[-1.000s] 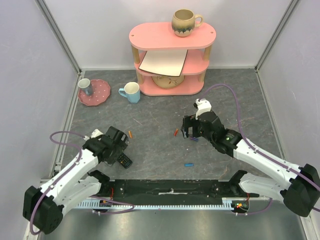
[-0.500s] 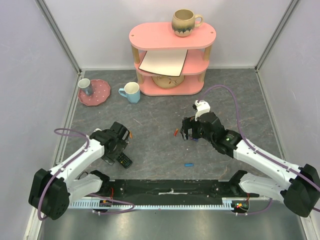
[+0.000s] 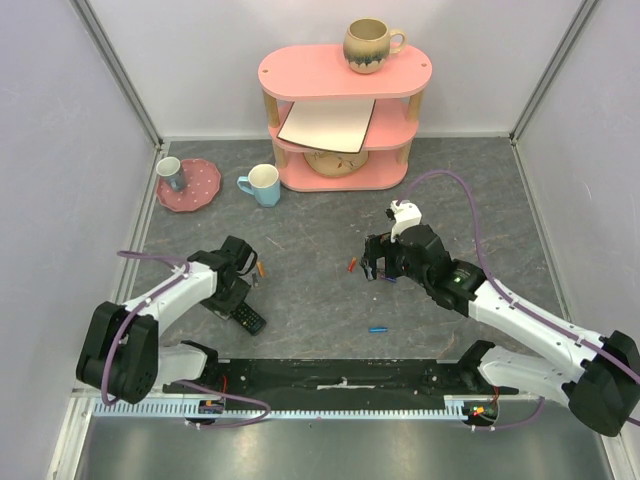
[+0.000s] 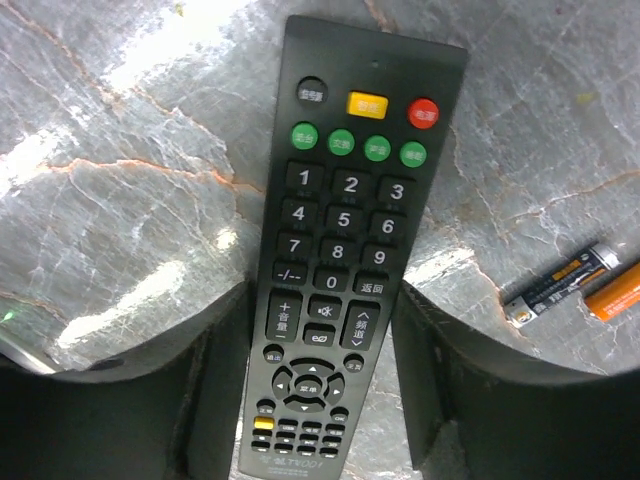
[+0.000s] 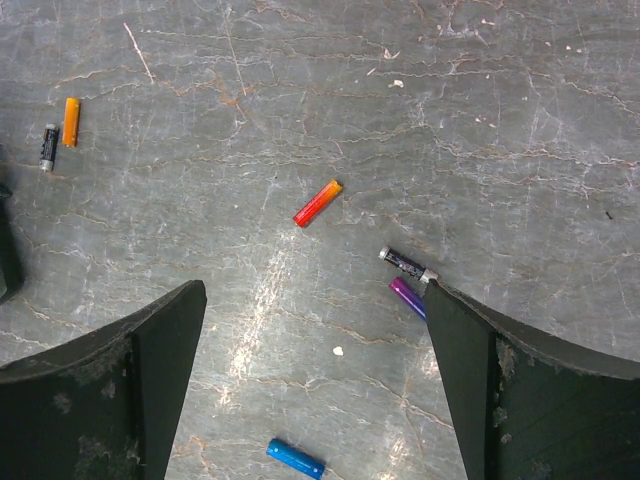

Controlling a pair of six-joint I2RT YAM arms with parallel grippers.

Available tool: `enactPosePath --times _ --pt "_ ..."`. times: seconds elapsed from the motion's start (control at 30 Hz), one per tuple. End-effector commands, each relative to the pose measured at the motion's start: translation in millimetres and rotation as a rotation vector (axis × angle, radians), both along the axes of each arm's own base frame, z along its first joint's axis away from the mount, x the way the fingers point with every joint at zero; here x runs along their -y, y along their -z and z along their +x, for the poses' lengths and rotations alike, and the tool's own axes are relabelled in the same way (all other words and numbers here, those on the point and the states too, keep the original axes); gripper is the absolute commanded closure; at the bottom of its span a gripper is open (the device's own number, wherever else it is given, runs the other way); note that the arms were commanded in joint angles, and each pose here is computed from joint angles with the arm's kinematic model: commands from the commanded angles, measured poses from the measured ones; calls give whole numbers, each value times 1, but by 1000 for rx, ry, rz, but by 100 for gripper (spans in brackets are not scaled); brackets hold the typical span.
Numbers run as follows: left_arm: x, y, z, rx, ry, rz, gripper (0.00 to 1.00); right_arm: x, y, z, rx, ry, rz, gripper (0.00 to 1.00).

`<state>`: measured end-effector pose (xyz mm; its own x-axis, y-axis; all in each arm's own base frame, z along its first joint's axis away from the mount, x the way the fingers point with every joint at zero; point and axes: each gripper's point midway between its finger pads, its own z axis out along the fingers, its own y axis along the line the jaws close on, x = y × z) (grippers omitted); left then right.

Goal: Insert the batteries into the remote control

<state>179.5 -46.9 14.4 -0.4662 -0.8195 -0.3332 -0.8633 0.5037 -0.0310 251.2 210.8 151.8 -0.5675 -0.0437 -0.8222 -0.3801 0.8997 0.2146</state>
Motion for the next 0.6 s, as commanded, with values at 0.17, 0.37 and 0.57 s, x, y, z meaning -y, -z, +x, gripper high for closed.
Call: enactPosePath --times 0.17,0.37,0.57 --pt "10 -8 20 62 96 -34 78 0 -11 -2 26 -14 13 2" --pt "49 -99 67 402 294 -194 98 -1 -44 2 84 -5 53 2" --pt "131 -202 106 886 690 -455 98 -33 -75 -3 94 -122 193 2"
